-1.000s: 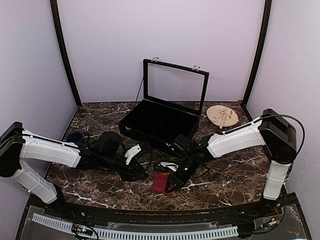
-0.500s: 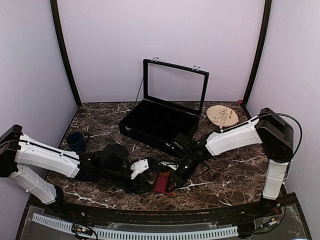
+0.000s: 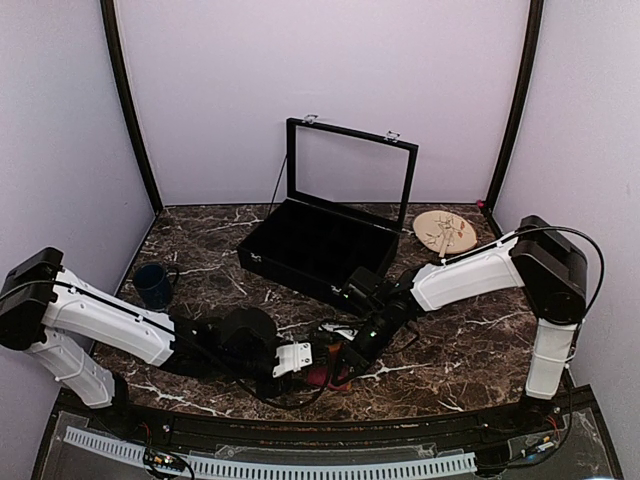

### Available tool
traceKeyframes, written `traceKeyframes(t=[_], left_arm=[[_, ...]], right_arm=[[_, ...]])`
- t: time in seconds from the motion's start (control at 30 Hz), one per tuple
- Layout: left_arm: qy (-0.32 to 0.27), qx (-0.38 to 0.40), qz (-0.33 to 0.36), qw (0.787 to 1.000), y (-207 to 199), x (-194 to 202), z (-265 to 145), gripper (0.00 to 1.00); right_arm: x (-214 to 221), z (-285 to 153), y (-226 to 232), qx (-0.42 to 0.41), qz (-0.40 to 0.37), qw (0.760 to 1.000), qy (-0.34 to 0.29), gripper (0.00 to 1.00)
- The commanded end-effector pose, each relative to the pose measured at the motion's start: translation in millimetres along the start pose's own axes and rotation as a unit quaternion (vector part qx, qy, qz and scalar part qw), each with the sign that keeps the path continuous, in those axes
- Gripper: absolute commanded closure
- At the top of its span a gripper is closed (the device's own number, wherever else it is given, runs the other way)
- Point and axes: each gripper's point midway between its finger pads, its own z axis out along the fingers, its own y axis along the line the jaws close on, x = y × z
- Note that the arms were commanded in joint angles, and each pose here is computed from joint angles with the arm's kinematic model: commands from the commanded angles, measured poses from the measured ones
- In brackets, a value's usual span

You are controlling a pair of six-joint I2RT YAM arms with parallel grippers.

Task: Roll the socks
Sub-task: Roll the sock at the center of the board.

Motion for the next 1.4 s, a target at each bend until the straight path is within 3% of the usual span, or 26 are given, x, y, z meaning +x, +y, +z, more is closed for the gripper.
traceKeyframes(t=[0.0,0.37,1.37], left_arm=[[-0.007,-0.032,0.047,0.998,3,-14,-2,0.58],[-0.036,-0.086,0.134,0.987,0,-37,-6,0.58],[0.014,-0.083,0.181,0.98,-2,-13,30,0.62]], right_arm=[[-2,0,-1,-0.004,0.007,1.0,0.005,1.0],[-1,0,0,-0.007,0.008,1.0,0.008,1.0],[-3,-1,6,-0.021,0.002,1.0,0.015,1.0]])
